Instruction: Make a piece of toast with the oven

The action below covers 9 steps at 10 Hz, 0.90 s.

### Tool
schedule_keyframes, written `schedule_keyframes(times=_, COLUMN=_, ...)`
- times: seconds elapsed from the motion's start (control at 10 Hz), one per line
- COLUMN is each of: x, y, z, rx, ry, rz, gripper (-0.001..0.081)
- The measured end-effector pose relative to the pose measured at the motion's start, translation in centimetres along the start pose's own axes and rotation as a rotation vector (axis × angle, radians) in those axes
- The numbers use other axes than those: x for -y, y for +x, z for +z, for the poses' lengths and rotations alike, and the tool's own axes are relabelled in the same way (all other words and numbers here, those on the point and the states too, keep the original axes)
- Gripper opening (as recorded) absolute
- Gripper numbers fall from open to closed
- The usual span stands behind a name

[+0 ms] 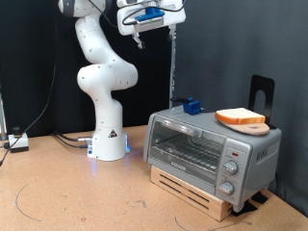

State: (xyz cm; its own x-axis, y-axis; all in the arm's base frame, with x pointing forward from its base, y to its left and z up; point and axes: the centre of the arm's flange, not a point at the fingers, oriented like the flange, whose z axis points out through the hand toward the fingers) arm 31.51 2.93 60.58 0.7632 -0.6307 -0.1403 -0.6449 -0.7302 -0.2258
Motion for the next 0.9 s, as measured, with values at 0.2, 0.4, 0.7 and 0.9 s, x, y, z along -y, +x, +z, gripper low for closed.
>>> schedule_keyframes(times=0.2, x=0.2, y=0.7, z=0.7, rx=0.095, ry=-0.065, rz=-0.154, gripper=0.0807)
schedule_keyframes(times=0.4, x=0.4, y=0.8, z=0.7, rx=0.096, ry=-0.013, rz=-0.119, gripper=0.0807)
schedule_keyframes(times=0.7, x=0.6, y=2.5, z=2.2, rx=0.063, ry=0.116, rz=-0.072, gripper=0.0807)
schedule_keyframes(times=0.9, x=0.2, y=3.1, z=3.7, rx=0.058, ry=0.112, rz=-0.049, gripper=0.0807)
